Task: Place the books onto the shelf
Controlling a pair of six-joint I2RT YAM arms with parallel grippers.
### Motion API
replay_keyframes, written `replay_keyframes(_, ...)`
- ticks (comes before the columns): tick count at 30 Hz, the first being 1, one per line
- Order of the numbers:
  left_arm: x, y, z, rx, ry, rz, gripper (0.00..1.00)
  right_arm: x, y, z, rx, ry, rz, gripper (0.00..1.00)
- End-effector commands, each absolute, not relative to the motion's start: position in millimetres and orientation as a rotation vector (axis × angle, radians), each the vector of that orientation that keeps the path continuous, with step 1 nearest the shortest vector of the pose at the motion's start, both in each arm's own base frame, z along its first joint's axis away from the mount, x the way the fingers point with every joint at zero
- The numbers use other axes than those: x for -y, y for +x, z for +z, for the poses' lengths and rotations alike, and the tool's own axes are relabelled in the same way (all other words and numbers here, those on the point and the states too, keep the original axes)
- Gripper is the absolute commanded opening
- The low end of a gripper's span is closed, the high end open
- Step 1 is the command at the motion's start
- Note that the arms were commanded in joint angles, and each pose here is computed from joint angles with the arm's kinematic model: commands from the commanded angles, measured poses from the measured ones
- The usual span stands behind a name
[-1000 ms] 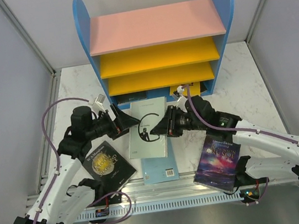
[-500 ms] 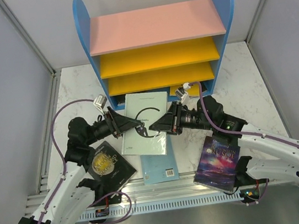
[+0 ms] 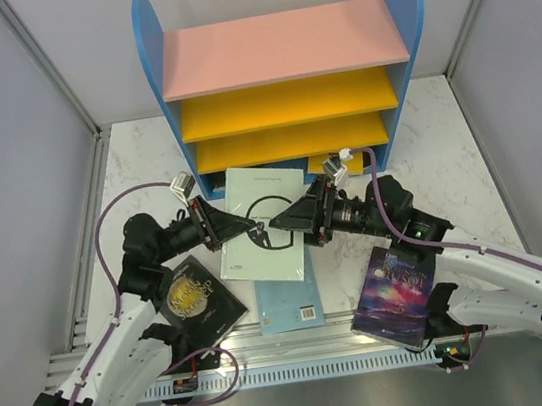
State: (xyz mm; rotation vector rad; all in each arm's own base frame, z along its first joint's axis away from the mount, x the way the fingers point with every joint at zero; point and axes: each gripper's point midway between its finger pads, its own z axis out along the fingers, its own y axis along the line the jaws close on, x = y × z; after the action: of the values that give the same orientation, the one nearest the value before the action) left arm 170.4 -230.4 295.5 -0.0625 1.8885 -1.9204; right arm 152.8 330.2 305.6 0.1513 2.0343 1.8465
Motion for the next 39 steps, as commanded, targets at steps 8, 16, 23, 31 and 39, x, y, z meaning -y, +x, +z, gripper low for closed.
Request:
replay_keyframes(8, 218.2, 233.1, 361.2, -1.690, -0.359, -1.789, 0.02, -294.0, 145.3, 330.5, -1.822, 0.358, 1.988, 0.98)
replay_keyframes(16, 218.3, 249.4, 359.7, -1.685, -0.441, -1.781, 0.02, -294.9, 164.7, 368.1, -1.689, 0.418, 1.990, 0.98)
replay_keyframes(23, 217.8, 248.9, 350.9, -1.691, -0.484, -1.805, 0.02, -306.8, 188.5, 398.4, -1.617, 0.435, 1.954, 0.94)
replay_keyframes(31, 216.0, 242.4, 344.9, -1.713, -0.495, -1.798, 0.02, -305.5, 201.6, 408.8, -1.593, 0.477, 1.896, 0.22)
replay_keyframes(39, 218.6, 234.0, 332.8, -1.832, -0.441, -1.725, 0.18, -288.3, 209.0, 419.1, -1.624, 0.464, 1.720, 0.00)
